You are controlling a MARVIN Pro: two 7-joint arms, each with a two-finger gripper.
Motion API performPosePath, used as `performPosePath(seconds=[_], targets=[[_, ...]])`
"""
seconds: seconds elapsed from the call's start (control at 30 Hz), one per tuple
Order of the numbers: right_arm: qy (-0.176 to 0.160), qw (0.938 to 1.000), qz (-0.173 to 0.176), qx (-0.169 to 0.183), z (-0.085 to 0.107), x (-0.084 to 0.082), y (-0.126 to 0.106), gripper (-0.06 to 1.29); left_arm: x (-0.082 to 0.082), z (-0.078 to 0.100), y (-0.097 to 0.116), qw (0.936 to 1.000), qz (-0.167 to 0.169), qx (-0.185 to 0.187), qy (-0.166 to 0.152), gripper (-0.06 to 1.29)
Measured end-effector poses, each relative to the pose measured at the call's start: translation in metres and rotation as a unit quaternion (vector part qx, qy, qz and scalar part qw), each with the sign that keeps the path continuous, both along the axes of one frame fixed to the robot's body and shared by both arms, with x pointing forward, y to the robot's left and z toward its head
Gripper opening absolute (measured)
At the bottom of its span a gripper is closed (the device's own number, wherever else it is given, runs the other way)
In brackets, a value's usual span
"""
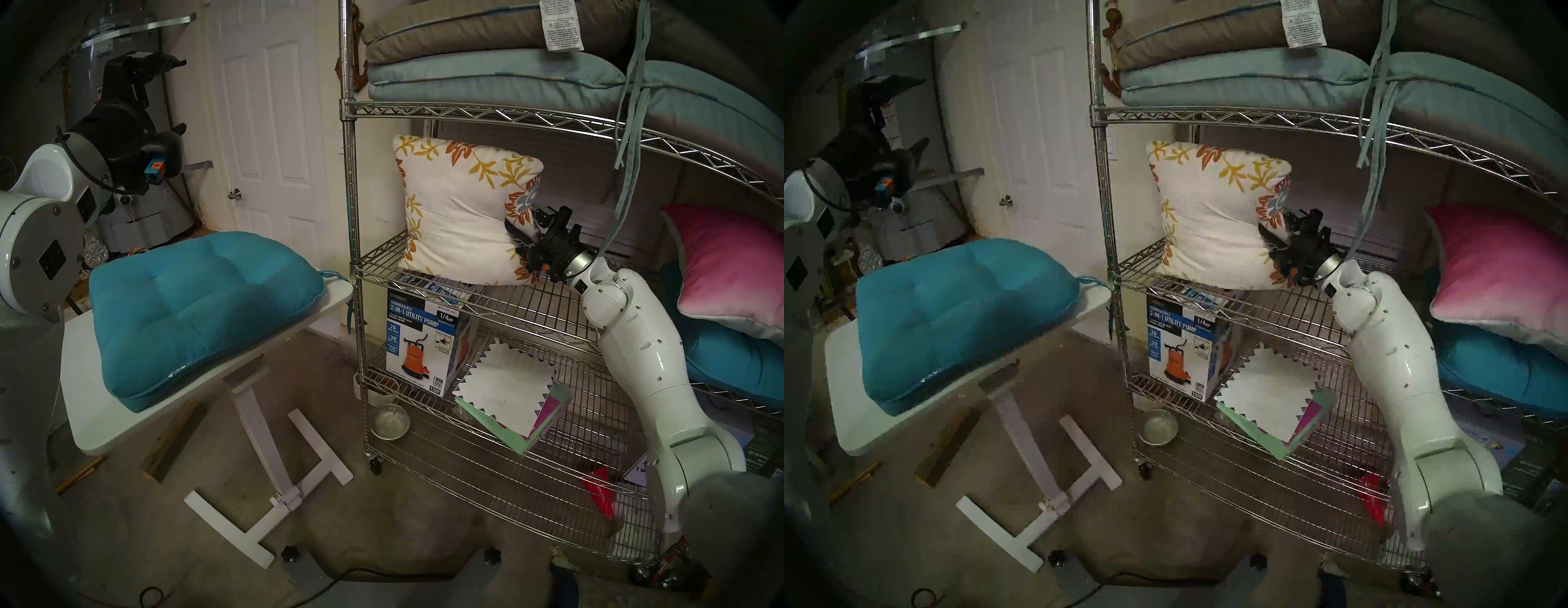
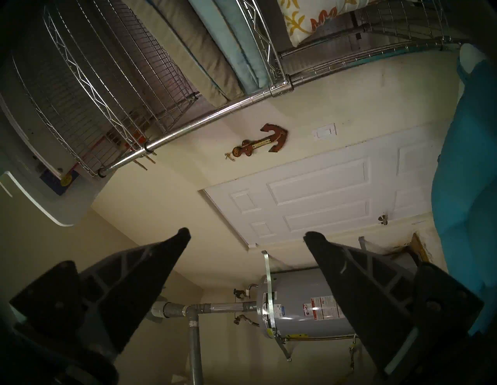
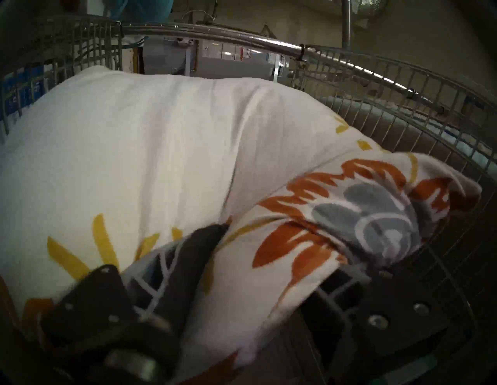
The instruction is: Put cushion on the shelf
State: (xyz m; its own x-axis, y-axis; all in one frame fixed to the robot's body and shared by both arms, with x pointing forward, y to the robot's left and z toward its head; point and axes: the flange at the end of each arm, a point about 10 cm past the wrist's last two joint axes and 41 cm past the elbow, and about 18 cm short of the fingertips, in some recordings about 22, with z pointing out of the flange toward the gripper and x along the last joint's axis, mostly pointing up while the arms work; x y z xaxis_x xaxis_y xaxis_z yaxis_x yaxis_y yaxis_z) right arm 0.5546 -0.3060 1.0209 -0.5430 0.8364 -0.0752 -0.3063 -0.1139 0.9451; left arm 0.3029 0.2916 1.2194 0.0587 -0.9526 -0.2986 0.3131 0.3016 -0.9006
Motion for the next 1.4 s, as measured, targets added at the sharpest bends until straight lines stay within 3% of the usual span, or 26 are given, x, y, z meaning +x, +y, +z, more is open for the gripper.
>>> performPosePath(seconds=[0.2, 0.43, 0.5, 0.57, 0.6, 0.63, 1.03, 1.4], targets=[[-0.008, 0.9996, 0.02, 0.02, -0.009, -0.014, 0.022, 0.76, 0.0, 0.0, 0.0, 1.0, 0.0, 0.0, 0.0, 1.26], [0.004, 0.9994, 0.008, 0.032, -0.029, -0.026, 0.023, 1.12, 0.0, 0.0, 0.0, 1.0, 0.0, 0.0, 0.0, 1.26], [0.004, 0.9994, 0.004, 0.034, -0.029, -0.028, 0.022, 1.15, 0.0, 0.0, 0.0, 1.0, 0.0, 0.0, 0.0, 1.26], [0.004, 0.9993, 0.002, 0.036, -0.03, -0.029, 0.02, 1.02, 0.0, 0.0, 0.0, 1.0, 0.0, 0.0, 0.0, 1.26], [0.003, 0.9993, 0.001, 0.037, -0.03, -0.03, 0.02, 0.34, 0.0, 0.0, 0.0, 1.0, 0.0, 0.0, 0.0, 1.26], [0.003, 0.9993, 0.0, 0.038, -0.031, -0.03, 0.019, 0.08, 0.0, 0.0, 0.0, 1.0, 0.0, 0.0, 0.0, 1.26], [-0.003, 0.9996, -0.002, 0.027, -0.028, -0.027, 0.015, 0.1, 0.0, 0.0, 0.0, 1.0, 0.0, 0.0, 0.0, 1.26], [0.012, 0.9994, -0.031, -0.008, -0.024, 0.004, -0.002, 0.09, 0.0, 0.0, 0.0, 1.0, 0.0, 0.0, 0.0, 1.26]])
